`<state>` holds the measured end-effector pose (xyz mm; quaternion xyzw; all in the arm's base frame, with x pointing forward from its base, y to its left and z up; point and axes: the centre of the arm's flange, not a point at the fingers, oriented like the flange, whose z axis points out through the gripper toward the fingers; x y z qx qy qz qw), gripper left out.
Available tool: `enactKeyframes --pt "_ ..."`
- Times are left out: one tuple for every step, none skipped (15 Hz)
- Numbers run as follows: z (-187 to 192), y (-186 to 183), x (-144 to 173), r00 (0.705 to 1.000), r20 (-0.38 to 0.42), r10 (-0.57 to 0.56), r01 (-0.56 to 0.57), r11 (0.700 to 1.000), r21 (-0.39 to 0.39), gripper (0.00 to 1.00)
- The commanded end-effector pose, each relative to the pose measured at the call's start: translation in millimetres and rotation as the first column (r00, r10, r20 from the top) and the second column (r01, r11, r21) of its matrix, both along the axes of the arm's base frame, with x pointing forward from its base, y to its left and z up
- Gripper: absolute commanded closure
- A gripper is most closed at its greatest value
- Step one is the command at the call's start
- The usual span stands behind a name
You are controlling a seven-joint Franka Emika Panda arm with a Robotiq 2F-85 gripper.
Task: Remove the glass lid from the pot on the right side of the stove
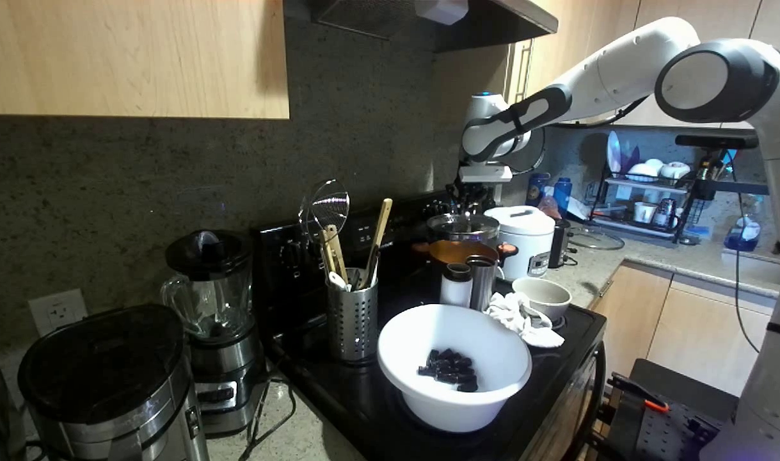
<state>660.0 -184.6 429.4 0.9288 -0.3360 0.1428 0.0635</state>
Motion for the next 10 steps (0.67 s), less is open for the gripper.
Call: enactKeyframes --pt "57 22 -8 0.999 0.038 0.007 -0.009 0.999 0.048 0.96" --pt "65 29 -11 0.999 0.044 0.02 -0.022 0.998 0.067 0.96" --pt "71 39 -16 0.998 0.052 0.033 -0.037 0.996 0.082 0.96" --pt "75 49 -21 0.997 0.055 0.055 -0.061 0.993 0.1 0.96" --pt "79 62 -26 0.995 0.062 0.079 -0.086 0.99 0.114 0.96" --pt "81 72 -31 0.992 0.069 0.103 -0.112 0.986 0.125 0.96" --pt "81 86 -35 0.989 0.076 0.125 -0.134 0.982 0.132 0.96" --pt "80 98 -39 0.986 0.078 0.149 -0.159 0.978 0.134 0.96" --pt "78 110 -43 0.982 0.077 0.172 -0.181 0.973 0.14 0.96" --pt "73 121 -46 0.979 0.073 0.191 -0.2 0.969 0.143 0.96"
